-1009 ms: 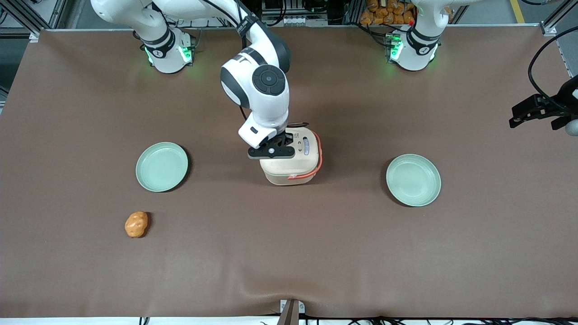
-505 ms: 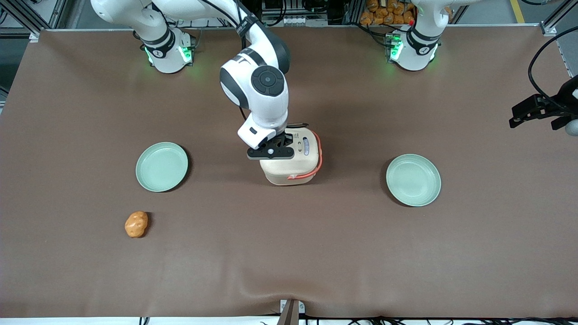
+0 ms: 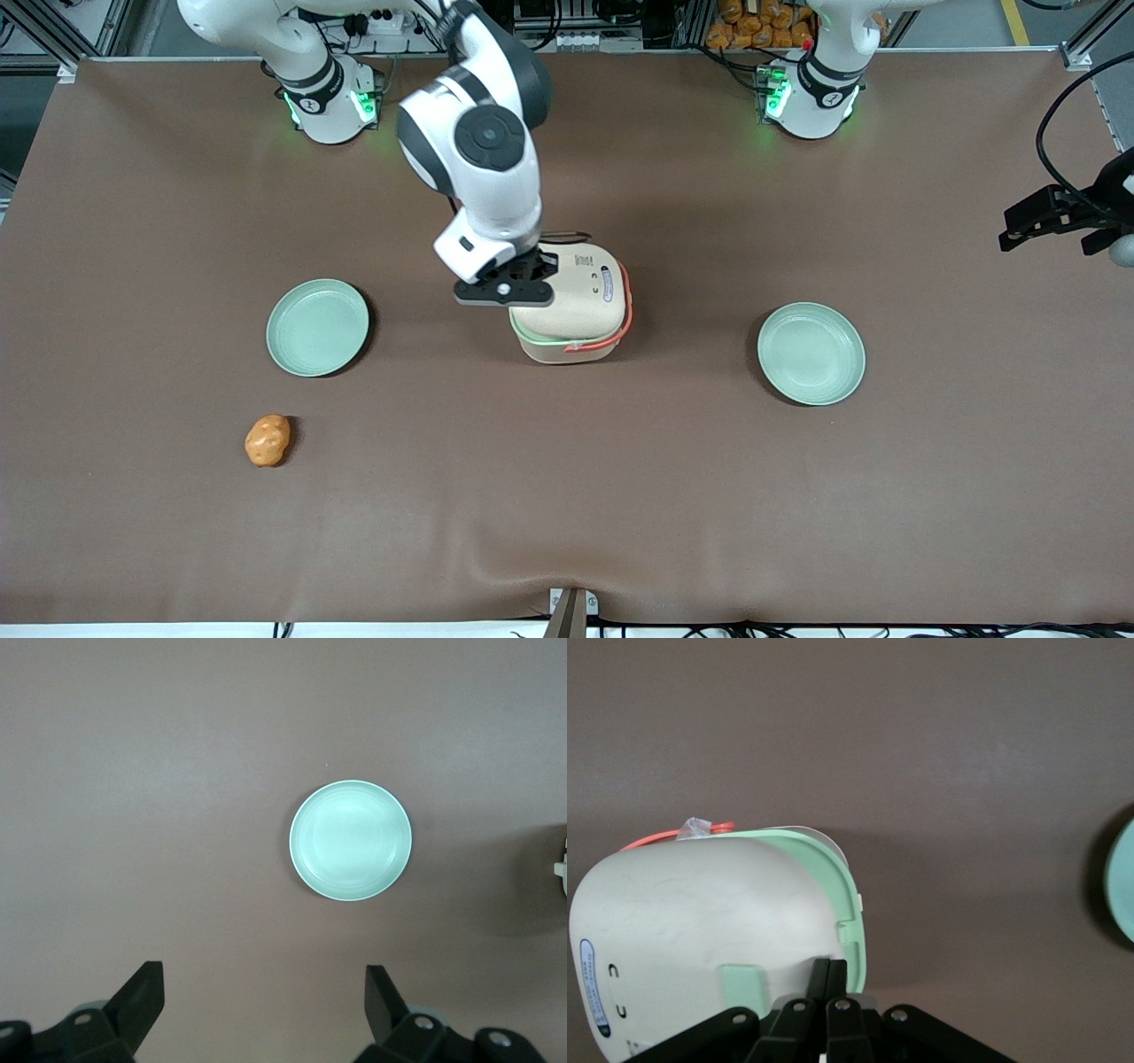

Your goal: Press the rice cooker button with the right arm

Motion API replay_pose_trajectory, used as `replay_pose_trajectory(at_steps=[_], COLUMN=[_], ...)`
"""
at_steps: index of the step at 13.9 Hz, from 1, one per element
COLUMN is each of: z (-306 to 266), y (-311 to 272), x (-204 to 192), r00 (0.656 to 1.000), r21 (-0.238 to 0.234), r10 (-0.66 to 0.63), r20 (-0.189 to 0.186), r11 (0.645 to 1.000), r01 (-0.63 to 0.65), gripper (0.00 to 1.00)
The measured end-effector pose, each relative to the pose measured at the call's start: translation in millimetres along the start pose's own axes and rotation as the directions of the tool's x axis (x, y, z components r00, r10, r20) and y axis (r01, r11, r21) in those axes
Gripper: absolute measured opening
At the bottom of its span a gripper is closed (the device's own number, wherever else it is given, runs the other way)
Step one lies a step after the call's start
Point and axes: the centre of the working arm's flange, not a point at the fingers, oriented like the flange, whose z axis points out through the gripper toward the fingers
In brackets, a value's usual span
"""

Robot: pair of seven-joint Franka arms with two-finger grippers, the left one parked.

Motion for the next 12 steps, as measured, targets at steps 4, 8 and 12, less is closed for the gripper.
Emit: replay_pose_trajectory(at_steps=[4, 8, 12], z=[-55.3, -119.2, -173.3], y=[35.7, 122.7, 232.9], x=[12.3, 31.8, 43.8], r00=[0.999, 0.999, 0.997], r21=[0.003, -0.006, 0.008], r10=[0.041, 0.008, -0.055], r20=[0.003, 0.034, 0.051], r11=[0.999, 1.0, 0.998], r01=[-0.041, -0.007, 0.055], gripper=[0.01, 0.12, 0.52])
